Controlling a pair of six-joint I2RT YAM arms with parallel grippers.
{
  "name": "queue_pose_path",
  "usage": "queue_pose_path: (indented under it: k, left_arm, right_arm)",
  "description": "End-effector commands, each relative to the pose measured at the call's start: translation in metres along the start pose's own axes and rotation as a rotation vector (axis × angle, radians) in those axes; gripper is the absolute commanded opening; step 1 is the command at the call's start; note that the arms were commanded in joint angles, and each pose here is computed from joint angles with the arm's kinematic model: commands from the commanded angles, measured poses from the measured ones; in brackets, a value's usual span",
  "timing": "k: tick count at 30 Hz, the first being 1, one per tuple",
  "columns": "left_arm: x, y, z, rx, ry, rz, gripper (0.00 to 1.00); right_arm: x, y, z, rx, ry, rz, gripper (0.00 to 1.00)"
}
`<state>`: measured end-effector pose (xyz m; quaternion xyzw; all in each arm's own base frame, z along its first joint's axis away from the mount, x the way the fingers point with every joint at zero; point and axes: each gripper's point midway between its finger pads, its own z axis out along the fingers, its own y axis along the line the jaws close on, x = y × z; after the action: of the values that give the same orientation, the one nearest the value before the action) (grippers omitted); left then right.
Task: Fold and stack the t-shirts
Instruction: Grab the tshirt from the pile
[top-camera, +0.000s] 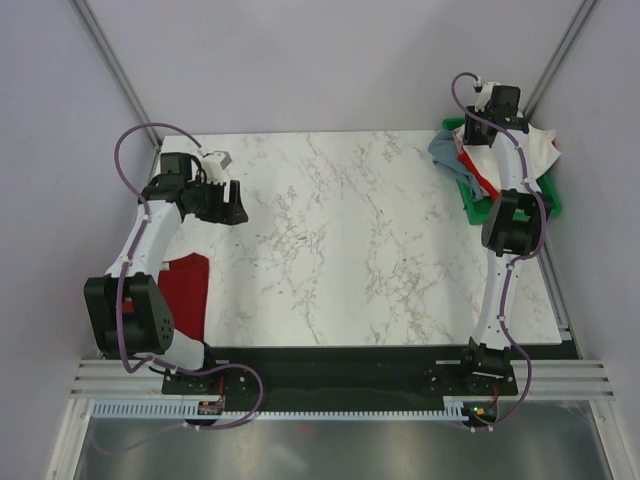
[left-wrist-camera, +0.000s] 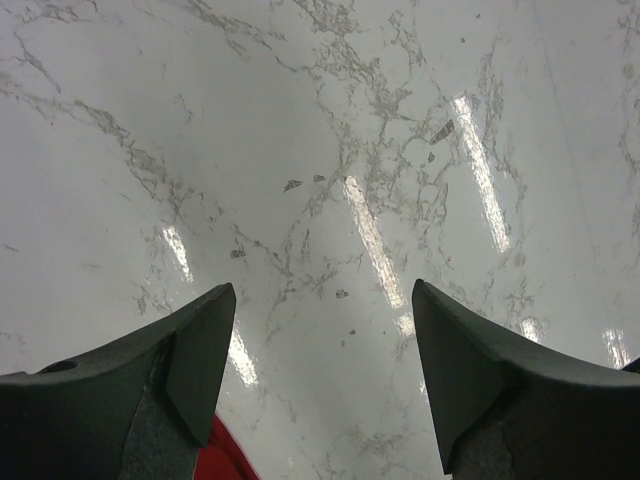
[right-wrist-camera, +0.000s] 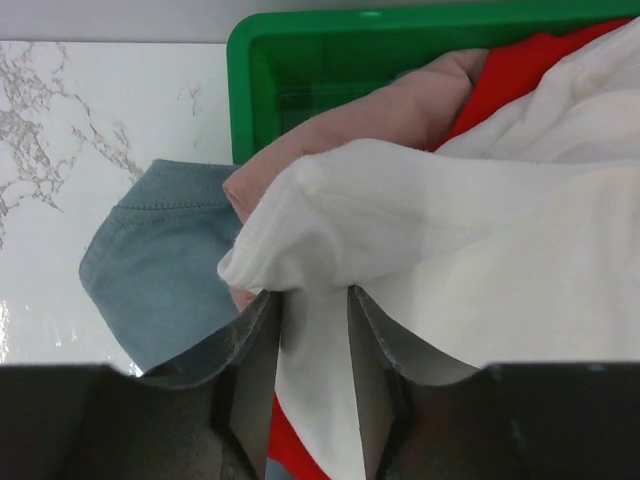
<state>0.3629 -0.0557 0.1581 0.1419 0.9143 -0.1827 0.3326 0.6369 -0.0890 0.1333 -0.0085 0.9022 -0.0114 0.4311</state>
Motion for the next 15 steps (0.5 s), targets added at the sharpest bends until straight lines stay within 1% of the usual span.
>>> queue_pose_path:
  k: [1, 2, 3, 4, 8, 9, 11, 12, 14, 15]
  left_arm:
    - [-0.002, 0.000, -0.009, -0.020, -0.019, 0.050, 0.79]
    - [-0.002, 0.000, -0.009, -0.021, -0.017, 0.051, 0.79]
    - [-0.001, 0.000, -0.009, -0.024, -0.014, 0.051, 0.79]
    - [-0.001, 0.000, -0.010, -0.025, -0.017, 0.051, 0.79]
    - [-0.002, 0.000, -0.012, -0.030, -0.023, 0.055, 0.79]
    - [-0.004, 0.000, -0.014, -0.033, -0.028, 0.056, 0.79]
    - [-0.012, 0.000, -0.018, -0.043, -0.050, 0.064, 0.80]
    - [-0.016, 0.002, -0.020, -0.057, -0.058, 0.071, 0.81]
    - [-0.035, 0.005, -0.027, -0.088, -0.104, 0.089, 0.84]
    - [-0.041, 0.010, -0.028, -0.114, -0.114, 0.080, 0.85]
  right_arm:
    - [-0.022, -0.008, 0.000, 0.028, -0.069, -0.012, 0.40]
    - [-0.022, -0.008, 0.000, 0.030, -0.069, -0.015, 0.27]
    - [-0.023, -0.010, -0.002, 0.039, -0.070, -0.017, 0.18]
    - [-0.025, -0.012, -0.004, 0.051, -0.075, -0.015, 0.00]
    - [-0.052, -0.022, -0.028, 0.105, -0.135, -0.037, 0.00]
    - [-0.069, -0.023, -0.046, 0.113, -0.172, -0.049, 0.00]
    - [-0.089, -0.023, -0.069, 0.118, -0.223, -0.075, 0.00]
    - [-0.113, -0.022, -0.101, 0.124, -0.289, -0.090, 0.00]
    - [-0.141, -0.017, -0.136, 0.125, -0.387, -0.135, 0.00]
    - [-0.154, -0.012, -0.171, 0.124, -0.438, -0.160, 0.00]
